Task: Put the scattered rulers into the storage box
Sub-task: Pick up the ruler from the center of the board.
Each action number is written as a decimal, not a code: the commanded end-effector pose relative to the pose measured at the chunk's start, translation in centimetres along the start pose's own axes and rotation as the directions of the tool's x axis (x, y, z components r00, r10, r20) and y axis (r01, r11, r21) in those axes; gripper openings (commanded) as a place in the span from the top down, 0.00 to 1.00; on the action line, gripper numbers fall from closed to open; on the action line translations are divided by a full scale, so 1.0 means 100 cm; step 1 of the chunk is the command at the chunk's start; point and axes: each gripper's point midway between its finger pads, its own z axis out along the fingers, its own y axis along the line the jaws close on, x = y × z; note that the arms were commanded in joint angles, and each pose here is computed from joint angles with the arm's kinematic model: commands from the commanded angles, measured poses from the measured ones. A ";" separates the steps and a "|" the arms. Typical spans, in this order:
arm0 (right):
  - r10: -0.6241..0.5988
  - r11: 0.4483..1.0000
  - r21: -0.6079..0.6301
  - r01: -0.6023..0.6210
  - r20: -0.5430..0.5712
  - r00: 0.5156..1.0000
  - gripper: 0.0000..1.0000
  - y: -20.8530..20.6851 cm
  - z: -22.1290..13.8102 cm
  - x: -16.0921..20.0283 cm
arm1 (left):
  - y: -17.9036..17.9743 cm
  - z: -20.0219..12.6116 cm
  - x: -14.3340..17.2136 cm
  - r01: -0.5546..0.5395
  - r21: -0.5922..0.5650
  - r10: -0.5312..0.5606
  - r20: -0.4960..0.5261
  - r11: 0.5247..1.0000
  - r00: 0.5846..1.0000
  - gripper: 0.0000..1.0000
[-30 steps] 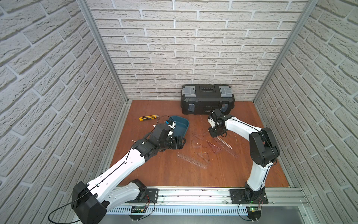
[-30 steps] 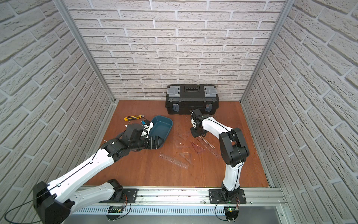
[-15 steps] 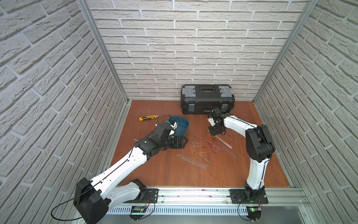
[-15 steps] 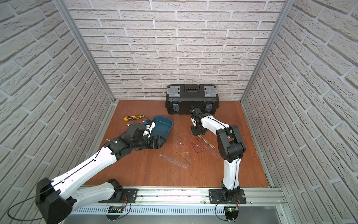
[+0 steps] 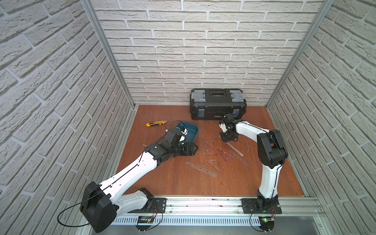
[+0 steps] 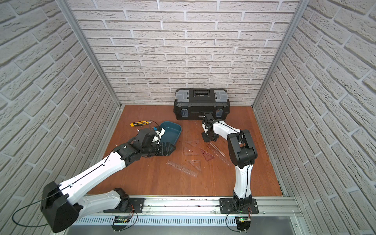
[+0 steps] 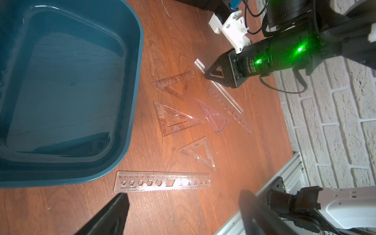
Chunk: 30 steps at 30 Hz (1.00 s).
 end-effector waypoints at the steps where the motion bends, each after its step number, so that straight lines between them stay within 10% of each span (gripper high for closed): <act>1: -0.009 1.000 -0.006 0.009 0.019 1.000 0.74 0.002 -0.003 -0.004 | -0.014 -0.003 -0.014 -0.014 0.045 0.013 0.042 0.999 0.999 0.10; 30: -0.040 0.998 0.045 0.036 0.077 0.996 0.97 0.003 -0.030 -0.032 | -0.007 -0.042 -0.006 0.000 0.011 -0.001 0.101 1.000 0.995 0.09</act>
